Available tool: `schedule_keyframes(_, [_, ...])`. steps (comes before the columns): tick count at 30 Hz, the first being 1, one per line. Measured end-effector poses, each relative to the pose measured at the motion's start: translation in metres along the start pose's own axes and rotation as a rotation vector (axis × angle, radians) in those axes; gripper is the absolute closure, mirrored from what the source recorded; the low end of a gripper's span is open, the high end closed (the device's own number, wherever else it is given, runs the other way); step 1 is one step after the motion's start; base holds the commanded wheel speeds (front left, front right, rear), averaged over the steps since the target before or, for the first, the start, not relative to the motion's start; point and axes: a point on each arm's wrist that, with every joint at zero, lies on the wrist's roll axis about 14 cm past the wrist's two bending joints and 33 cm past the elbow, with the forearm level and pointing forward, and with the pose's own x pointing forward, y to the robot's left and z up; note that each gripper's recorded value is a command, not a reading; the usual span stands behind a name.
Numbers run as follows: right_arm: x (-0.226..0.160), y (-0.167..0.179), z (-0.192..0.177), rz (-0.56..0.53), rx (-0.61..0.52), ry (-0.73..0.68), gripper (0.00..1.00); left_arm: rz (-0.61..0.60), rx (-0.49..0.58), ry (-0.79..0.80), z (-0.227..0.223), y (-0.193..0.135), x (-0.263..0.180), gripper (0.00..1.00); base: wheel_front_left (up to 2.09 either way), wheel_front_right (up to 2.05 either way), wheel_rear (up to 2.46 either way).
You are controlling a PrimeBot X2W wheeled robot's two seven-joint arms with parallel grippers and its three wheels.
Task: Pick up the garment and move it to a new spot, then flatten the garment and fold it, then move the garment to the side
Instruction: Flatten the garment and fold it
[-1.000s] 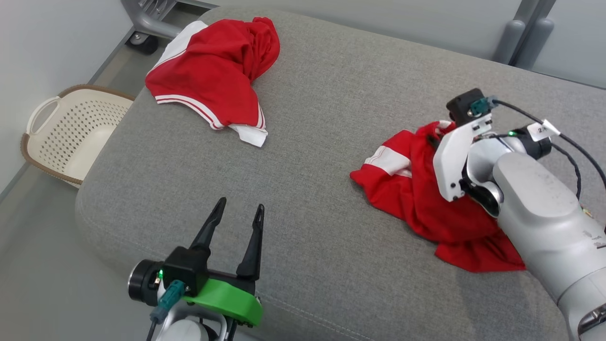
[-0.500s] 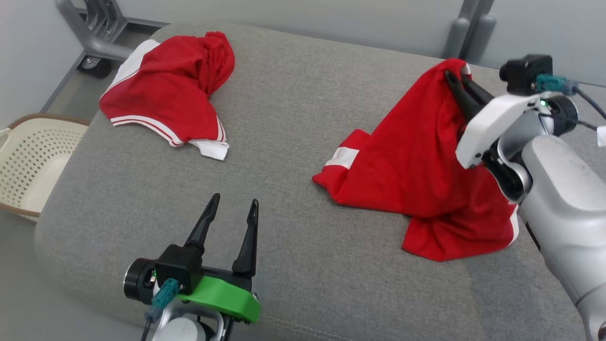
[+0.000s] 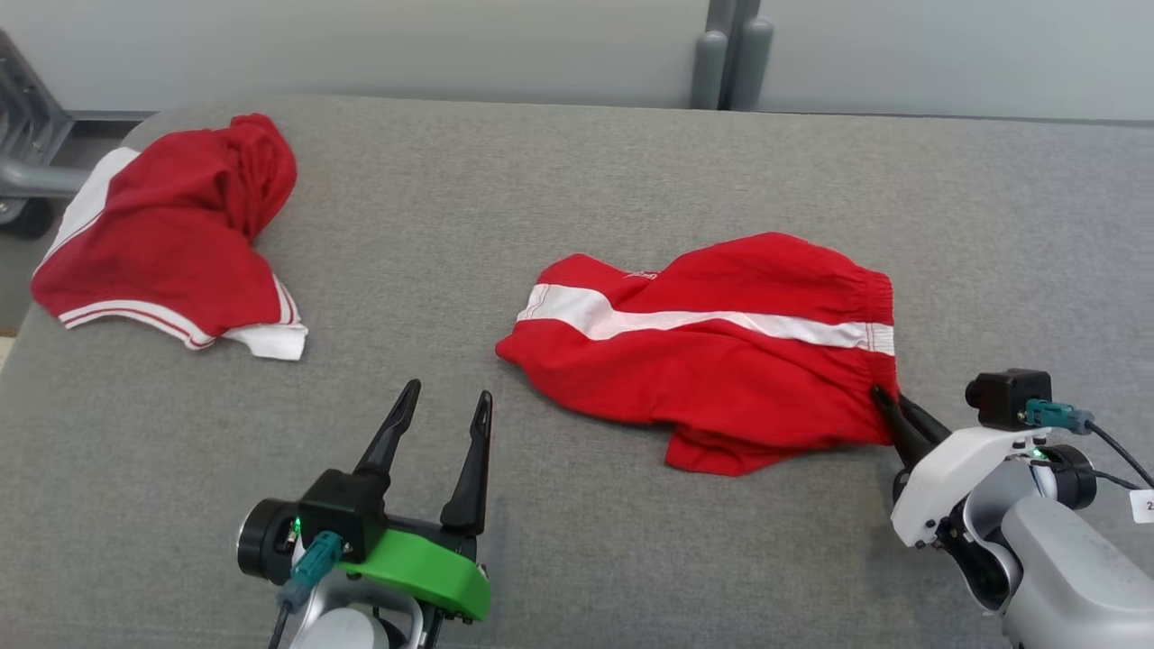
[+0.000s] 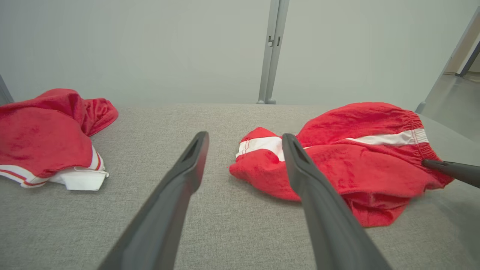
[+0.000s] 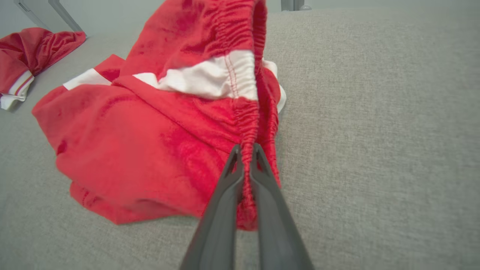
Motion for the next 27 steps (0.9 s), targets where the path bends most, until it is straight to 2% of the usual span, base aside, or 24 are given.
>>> schedule_keyframes(6, [-0.022,-0.007,-0.008,-0.029,0.012,-0.012,1.0,-0.049,-0.016,0.034,-0.013,-0.013,0.012,0.0,0.0,0.0,0.0])
schedule_keyframes(10, [-0.041,-0.011,-0.027,-0.051,0.018,0.022,1.0,-0.071,-0.044,0.054,-0.019,-0.02,0.02,0.0,0.0,0.0,0.0])
schedule_keyframes(18, [-0.087,-0.052,-0.055,-0.194,0.046,0.072,1.0,-0.228,-0.033,0.09,-0.032,-0.06,0.042,0.0,0.0,0.0,0.0])
schedule_keyframes(19, [-0.091,-0.056,-0.056,-0.209,0.05,0.068,0.9,-0.248,-0.04,0.101,-0.034,-0.066,0.044,0.0,0.0,0.0,0.0])
schedule_keyframes(20, [-0.094,-0.059,-0.055,-0.222,0.055,0.061,0.7,-0.271,-0.043,0.118,-0.038,-0.073,0.046,0.0,0.0,0.0,0.0])
schedule_keyframes(21, [-0.096,-0.061,-0.055,-0.232,0.064,0.054,0.7,-0.286,-0.047,0.142,-0.043,-0.078,0.047,0.0,0.0,0.0,0.0])
schedule_keyframes(22, [-0.098,-0.062,-0.055,-0.239,0.071,0.05,0.55,-0.297,-0.063,0.172,-0.049,-0.082,0.047,0.0,0.0,0.0,0.0])
schedule_keyframes(23, [-0.099,-0.063,-0.055,-0.244,0.076,0.047,0.0,-0.304,-0.079,0.208,-0.057,-0.084,0.047,0.0,0.0,0.0,0.0])
schedule_keyframes(27, [-0.1,-0.065,-0.051,-0.253,0.081,0.026,0.0,-0.345,-0.107,0.342,-0.084,-0.096,0.046,0.0,0.0,0.0,0.0])
